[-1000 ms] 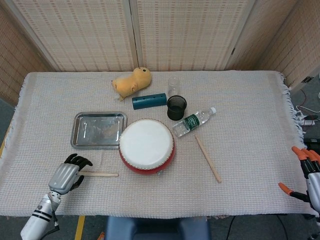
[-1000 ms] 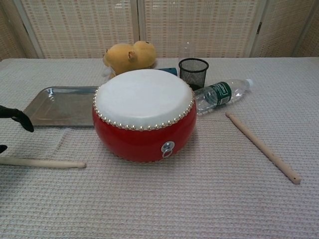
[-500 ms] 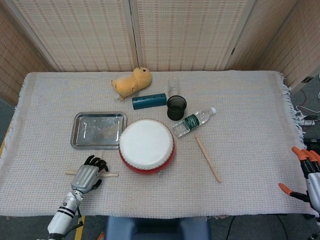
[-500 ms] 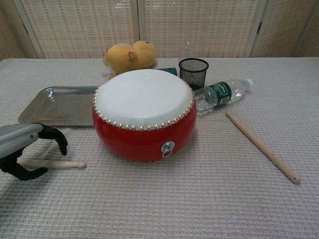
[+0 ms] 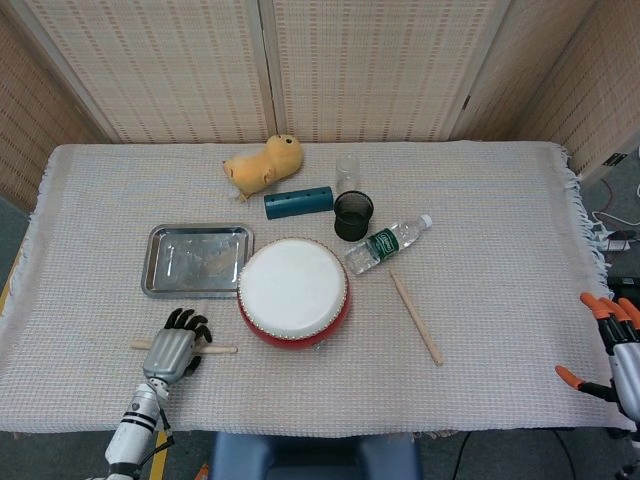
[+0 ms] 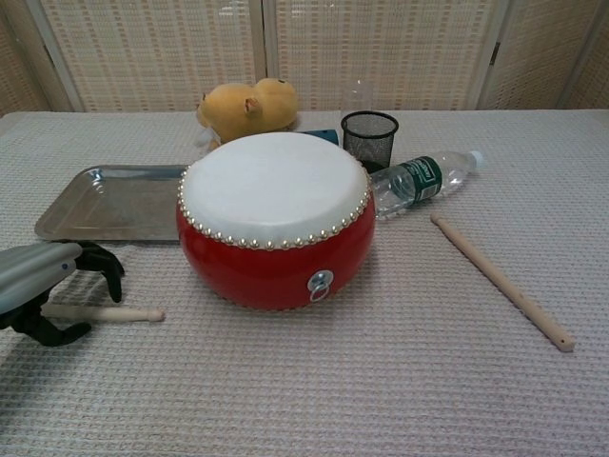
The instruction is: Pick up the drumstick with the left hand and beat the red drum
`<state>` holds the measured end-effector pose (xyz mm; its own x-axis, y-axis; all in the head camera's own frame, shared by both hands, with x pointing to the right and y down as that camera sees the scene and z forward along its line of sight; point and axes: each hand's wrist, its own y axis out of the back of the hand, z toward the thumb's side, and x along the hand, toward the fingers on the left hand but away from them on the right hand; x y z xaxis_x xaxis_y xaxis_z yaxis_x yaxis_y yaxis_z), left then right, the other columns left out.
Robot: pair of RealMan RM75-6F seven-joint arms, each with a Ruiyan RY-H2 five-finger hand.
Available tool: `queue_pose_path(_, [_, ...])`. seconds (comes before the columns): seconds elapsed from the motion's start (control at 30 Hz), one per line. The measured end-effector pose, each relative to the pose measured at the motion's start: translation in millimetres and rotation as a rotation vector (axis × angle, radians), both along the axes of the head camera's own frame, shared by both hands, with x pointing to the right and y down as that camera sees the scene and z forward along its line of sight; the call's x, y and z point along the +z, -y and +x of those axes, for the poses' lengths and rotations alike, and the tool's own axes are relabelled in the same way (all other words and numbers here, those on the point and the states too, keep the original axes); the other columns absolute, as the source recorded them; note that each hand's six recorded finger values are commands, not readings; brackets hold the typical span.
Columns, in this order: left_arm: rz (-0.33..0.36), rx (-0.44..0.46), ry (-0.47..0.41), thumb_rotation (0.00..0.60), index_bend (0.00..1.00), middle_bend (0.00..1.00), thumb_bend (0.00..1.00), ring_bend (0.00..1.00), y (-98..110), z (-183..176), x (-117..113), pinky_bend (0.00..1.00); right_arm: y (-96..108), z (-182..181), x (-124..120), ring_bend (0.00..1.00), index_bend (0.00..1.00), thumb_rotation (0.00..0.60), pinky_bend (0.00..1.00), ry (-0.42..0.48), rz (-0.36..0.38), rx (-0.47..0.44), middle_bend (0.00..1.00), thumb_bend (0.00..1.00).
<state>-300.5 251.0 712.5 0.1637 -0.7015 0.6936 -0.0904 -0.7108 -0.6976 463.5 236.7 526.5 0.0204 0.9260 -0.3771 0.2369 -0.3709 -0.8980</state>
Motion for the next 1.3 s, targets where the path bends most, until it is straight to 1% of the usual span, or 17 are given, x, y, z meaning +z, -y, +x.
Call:
queue_pose_path(0.1, [-0.002,-0.002,-0.003,0.6,0.48,0.2,0.32,0.07,-1,0,1,0.04,0,0,1,0.0,0.05,0.6,0.04,0.004,-0.004,-0.001,0.13,0.09])
queue_pose_path(0.23, [-0.012,-0.011,-0.014,0.6,0.48,0.2,0.32,0.07,-1,2,3,0.04,1,0,1,0.0,0.05,0.6,0.04,0.002,-0.01,-0.001,0.13,0.09])
queue_pose_path(0.57, [-0.028,-0.027,-0.033,0.6,0.52,0.21,0.36,0.07,-1,3,6,0.04,1,1,3,0.0,0.04,0.6,0.04,0.004,-0.017,0.003,0.13,0.09])
queue_pose_path(0.73, [-0.045,-0.056,-0.068,0.6,0.53,0.21,0.36,0.07,-1,3,4,0.05,1,1,3,0.0,0.04,0.6,0.04,0.005,-0.018,0.002,0.13,0.09])
queue_pose_path(0.83, [-0.047,-0.089,-0.099,0.6,0.53,0.22,0.36,0.07,-1,2,0,0.05,2,1,3,0.0,0.04,0.6,0.04,0.006,-0.017,-0.001,0.13,0.09])
queue_pose_path(0.93, [-0.049,-0.148,-0.151,0.6,0.53,0.22,0.36,0.08,1,-2,-6,0.05,3,0,2,0.0,0.04,0.6,0.04,0.006,-0.014,-0.004,0.13,0.09])
queue_pose_path(1.03, [-0.052,-0.237,-0.23,0.6,0.54,0.23,0.36,0.09,5,-8,-15,0.06,2,0,1,0.0,0.04,0.6,0.04,0.006,-0.013,-0.006,0.13,0.09])
queue_pose_path(1.13, [-0.055,-0.35,-0.336,0.6,0.54,0.24,0.37,0.09,10,-15,-26,0.07,2,-1,1,0.0,0.04,0.6,0.04,0.008,-0.013,-0.007,0.13,0.09])
queue_pose_path(1.23, [-0.064,-0.476,-0.464,0.6,0.53,0.24,0.4,0.1,16,-24,-35,0.07,2,-2,1,0.0,0.04,0.6,0.04,0.008,-0.012,-0.009,0.13,0.09])
queue_pose_path(1.3, [-0.08,-0.567,-0.564,0.6,0.53,0.24,0.4,0.11,20,-30,-41,0.08,2,-3,1,0.0,0.04,0.6,0.04,0.009,-0.012,-0.011,0.13,0.09])
